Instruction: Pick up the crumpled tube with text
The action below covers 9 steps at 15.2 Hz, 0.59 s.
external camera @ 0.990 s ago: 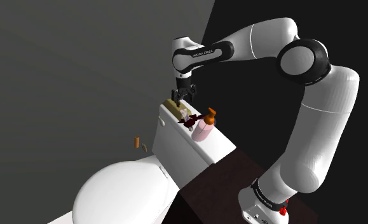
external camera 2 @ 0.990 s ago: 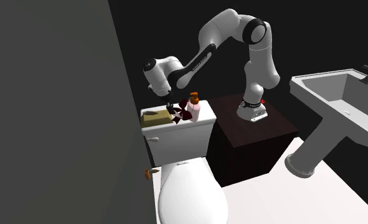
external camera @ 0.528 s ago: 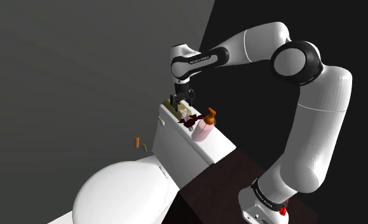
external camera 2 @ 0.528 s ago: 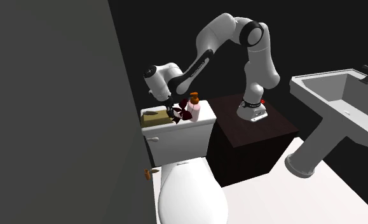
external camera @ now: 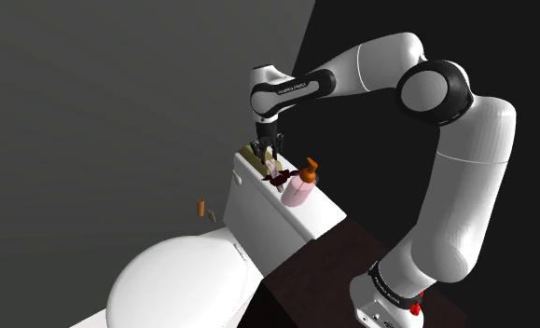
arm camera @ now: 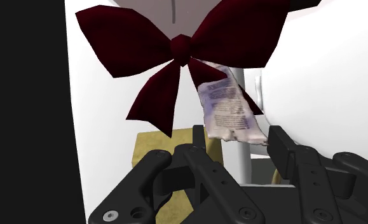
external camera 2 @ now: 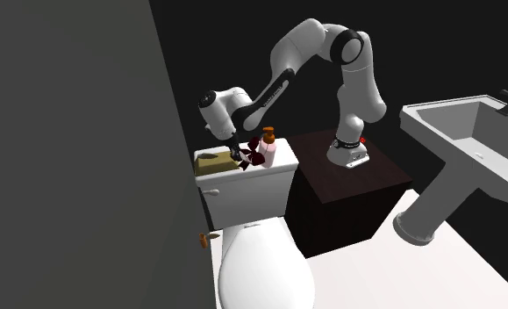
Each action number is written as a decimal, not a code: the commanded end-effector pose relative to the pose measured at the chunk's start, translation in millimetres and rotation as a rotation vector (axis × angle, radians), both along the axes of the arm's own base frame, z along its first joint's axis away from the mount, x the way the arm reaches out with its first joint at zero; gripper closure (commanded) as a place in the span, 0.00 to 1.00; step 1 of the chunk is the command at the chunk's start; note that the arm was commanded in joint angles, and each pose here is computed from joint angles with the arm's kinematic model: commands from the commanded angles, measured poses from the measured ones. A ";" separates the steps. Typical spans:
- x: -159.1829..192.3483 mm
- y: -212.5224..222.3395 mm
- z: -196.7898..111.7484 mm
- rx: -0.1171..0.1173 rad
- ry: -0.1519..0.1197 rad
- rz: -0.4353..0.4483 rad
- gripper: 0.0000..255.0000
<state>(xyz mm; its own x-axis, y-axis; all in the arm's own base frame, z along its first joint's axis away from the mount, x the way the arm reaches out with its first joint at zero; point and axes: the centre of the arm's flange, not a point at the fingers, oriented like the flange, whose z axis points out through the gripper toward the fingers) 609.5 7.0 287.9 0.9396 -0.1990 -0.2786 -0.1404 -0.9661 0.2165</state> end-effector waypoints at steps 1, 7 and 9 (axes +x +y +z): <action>-0.4 0.0 -0.9 0.000 0.002 0.000 1.00; -0.7 -0.6 26.0 0.000 0.002 0.000 1.00; -0.7 -0.6 36.5 0.000 0.002 0.000 1.00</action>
<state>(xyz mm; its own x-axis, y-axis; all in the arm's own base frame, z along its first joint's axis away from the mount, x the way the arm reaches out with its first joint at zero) 608.6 7.3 318.7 0.9390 -0.1990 -0.2805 -0.1401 -0.9662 0.2165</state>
